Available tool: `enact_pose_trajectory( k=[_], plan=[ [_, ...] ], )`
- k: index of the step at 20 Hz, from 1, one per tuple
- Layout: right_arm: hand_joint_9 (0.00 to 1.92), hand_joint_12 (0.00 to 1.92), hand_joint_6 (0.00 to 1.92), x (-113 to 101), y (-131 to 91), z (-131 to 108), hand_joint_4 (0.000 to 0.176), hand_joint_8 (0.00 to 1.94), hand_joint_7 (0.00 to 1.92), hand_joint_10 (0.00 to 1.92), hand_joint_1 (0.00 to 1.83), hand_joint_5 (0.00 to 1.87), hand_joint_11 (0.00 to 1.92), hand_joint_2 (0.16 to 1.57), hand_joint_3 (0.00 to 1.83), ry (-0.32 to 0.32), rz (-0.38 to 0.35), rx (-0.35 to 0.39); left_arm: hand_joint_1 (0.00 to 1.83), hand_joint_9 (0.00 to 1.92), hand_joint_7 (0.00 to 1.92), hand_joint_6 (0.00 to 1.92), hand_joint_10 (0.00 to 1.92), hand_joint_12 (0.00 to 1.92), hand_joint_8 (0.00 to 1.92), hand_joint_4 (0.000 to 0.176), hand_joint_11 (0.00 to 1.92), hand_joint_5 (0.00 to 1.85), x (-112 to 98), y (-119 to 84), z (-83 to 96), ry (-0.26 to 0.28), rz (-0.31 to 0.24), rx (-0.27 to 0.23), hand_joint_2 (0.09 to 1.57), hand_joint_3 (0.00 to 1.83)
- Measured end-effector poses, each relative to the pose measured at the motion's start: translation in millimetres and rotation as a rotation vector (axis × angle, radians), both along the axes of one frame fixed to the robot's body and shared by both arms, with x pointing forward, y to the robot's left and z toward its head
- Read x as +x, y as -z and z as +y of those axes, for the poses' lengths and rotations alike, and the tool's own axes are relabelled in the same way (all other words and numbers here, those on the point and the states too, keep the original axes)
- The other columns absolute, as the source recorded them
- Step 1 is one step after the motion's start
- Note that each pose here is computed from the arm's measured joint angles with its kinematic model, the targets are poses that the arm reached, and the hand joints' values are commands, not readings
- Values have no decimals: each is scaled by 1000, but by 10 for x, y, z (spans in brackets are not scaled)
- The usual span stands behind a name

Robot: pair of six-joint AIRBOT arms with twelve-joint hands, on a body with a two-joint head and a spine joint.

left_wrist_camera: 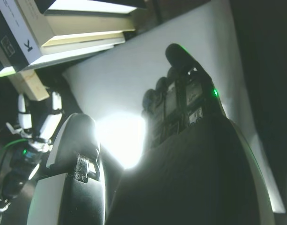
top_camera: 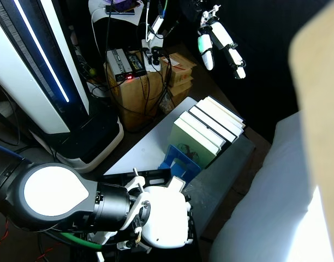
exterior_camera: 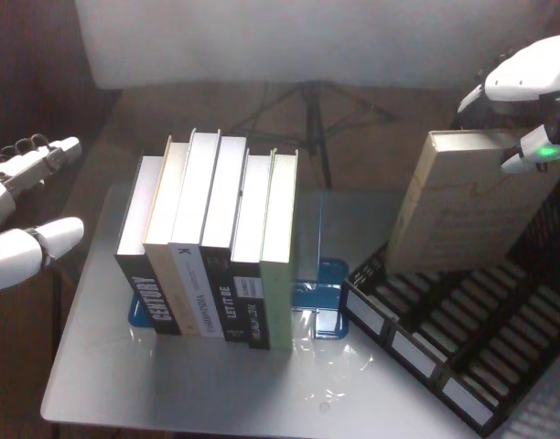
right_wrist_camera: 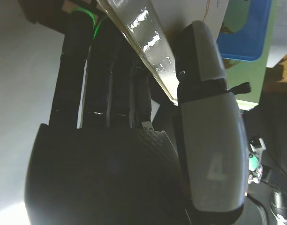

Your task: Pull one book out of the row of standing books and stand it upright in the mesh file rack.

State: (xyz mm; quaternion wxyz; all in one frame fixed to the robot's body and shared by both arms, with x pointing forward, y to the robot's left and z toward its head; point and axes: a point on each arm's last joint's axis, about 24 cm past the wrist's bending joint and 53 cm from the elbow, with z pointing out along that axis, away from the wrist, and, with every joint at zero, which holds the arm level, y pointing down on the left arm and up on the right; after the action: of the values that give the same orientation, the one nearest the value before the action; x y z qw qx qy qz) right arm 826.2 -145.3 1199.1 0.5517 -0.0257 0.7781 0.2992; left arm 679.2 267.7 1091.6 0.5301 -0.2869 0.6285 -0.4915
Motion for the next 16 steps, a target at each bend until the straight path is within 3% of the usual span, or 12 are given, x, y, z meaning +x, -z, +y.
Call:
enact_pose_trajectory(
  k=[2, 3, 4, 5, 6, 7, 9, 13, 14, 15, 16],
  plan=[
    [453, 1664, 1452, -4, 78, -20, 0, 1446, 818, 1121, 1184, 517, 1, 1287, 0, 6, 10, -11, 477, 84, 85, 0, 5, 957, 1, 10, 0, 111, -1, -1, -2, 1, -1, 0, 1447, 2],
    [530, 1779, 1465, -5, 98, -25, 0, 1462, 717, 1168, 1175, 607, 0, 1286, 1, 7, 11, -16, 506, 88, 90, 2, 6, 949, 2, 6, 0, 115, -1, -1, -2, 1, 0, 0, 1442, 0],
    [506, 1865, 1510, -8, 126, -26, 0, 1069, 569, 1219, 1056, 611, 7, 1307, 3, 8, 15, -20, 507, 89, 91, 1, 5, 968, 1, 4, 0, 115, -1, -1, -2, 1, 0, 0, 1442, 0],
    [446, 1816, 943, -5, 126, -27, 0, 1355, 679, 1206, 1240, 478, 1, 1265, 0, 10, 15, -20, 519, 88, 92, 0, 4, 997, 1, 0, 0, 114, -2, -2, -5, 2, 0, -2, 1442, 0],
    [446, 1816, 943, -5, 126, -29, 0, 1355, 679, 1206, 1240, 478, 1, 1265, 0, 11, 14, -21, 519, 88, 92, 0, 4, 997, 1, 0, 0, 114, -2, -2, -5, 3, 0, -2, 1442, 0],
    [303, 1654, 449, -4, 125, -30, 0, 508, 457, 922, 1053, 493, 0, 1228, 0, 12, 15, -18, 480, 95, 91, 2, 7, 1007, 3, 1, 0, 104, -2, 0, -6, 2, 0, -3, 1448, 2],
    [286, 1622, 266, -1, 127, -36, 0, 141, 466, 800, 1034, 496, 0, 1219, 0, 15, 16, -18, 486, 92, 89, 4, 6, 1007, 2, 0, 0, 110, -2, 0, -5, 2, 0, -3, 1449, 3],
    [258, 1619, 177, 8, 127, -53, 0, 38, 448, 778, 1024, 459, 0, 1210, 0, 23, 15, -18, 469, 93, 89, 1, 5, 943, 0, 4, 0, 109, -5, 11, -17, 4, 2, -4, 1447, 1],
    [123, 1604, 113, 13, 126, -60, 0, 2, 361, 793, 992, 362, 0, 1203, 0, 26, 14, -19, 483, 95, 92, 1, 5, 1004, 1, 4, 0, 113, -5, 10, -15, 3, 2, -5, 1446, 0],
    [123, 1604, 113, 15, 126, -64, 0, 2, 361, 793, 992, 362, 0, 1203, 0, 28, 14, -19, 483, 95, 92, 1, 5, 1004, 1, 4, 0, 113, -5, 10, -15, 3, 2, -5, 1446, 0],
    [9, 1278, 16, 17, 144, -77, 31, 0, 113, 466, 955, 115, 0, 1199, 0, 33, 16, -22, 473, 84, 83, 0, 0, 1011, 0, 11, 0, 100, -5, 10, -16, 4, 2, -5, 1449, 1]
  ],
)
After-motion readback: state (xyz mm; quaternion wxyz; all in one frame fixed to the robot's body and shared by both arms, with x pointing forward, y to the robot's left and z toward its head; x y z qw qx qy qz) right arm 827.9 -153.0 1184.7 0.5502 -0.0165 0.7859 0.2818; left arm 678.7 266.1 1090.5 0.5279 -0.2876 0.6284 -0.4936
